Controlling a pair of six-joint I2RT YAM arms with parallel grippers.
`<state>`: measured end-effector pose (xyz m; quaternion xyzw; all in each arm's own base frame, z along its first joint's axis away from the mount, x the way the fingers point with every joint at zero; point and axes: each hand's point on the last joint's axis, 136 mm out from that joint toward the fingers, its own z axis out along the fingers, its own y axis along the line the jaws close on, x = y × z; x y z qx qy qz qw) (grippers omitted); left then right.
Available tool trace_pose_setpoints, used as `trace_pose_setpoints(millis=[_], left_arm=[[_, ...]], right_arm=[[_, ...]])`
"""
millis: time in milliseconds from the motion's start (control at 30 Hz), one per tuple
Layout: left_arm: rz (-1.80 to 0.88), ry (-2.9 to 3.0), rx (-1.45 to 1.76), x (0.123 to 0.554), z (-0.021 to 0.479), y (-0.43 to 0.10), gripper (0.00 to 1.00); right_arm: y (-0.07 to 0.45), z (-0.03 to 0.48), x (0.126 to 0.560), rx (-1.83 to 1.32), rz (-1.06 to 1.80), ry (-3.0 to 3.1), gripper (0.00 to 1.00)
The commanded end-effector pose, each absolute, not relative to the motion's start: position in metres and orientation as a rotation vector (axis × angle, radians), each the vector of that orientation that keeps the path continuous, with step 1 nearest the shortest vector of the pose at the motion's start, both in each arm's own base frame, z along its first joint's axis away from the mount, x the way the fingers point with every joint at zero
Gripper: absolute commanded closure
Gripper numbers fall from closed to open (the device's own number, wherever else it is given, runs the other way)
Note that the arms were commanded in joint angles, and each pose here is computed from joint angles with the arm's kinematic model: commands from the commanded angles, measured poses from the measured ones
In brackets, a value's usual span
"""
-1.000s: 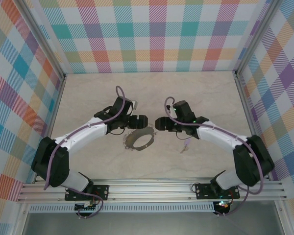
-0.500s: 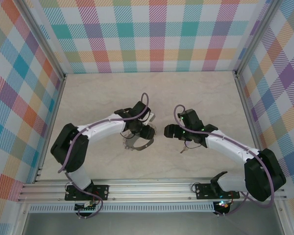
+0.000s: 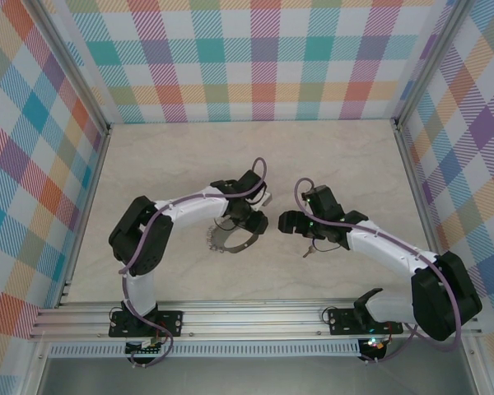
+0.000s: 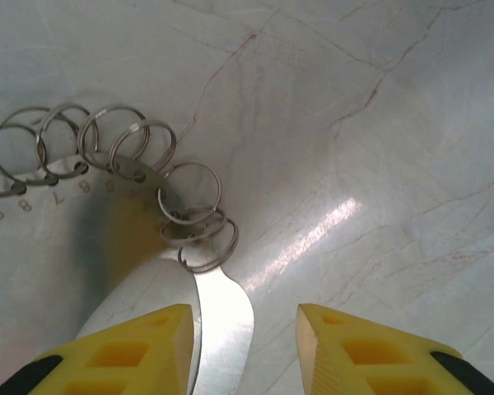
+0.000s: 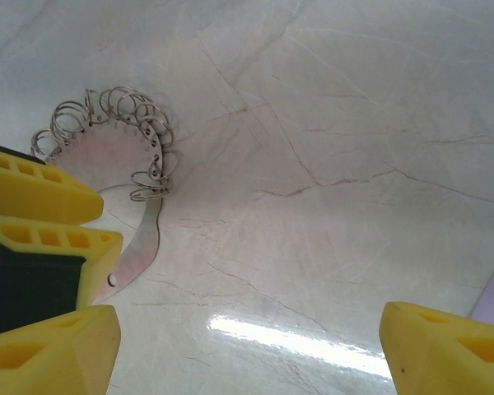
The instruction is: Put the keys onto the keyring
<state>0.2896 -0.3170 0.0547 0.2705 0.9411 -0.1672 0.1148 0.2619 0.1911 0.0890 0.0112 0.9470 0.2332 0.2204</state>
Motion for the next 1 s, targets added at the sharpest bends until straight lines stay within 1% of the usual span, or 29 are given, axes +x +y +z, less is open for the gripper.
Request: trace_pose_setpoints(millis=[0,200,967], left_arm=[[-0.460,2.747,0.846,0.291,0.056,-0.322,0.63],[-0.438,2.741,0.873,0.295,0.050,-0.324,0.65],[-0.380,2.729,0.897,0.302,0.037,-0.323,0.67]], right_arm=[[0.189,0.090,0.262,0.059,0.653,2.615,0.17],[0.190,0.088,0.262,0.061,0.659,2.619,0.17],[0.194,0.083,0.264,0.066,0.668,2.628,0.17]])
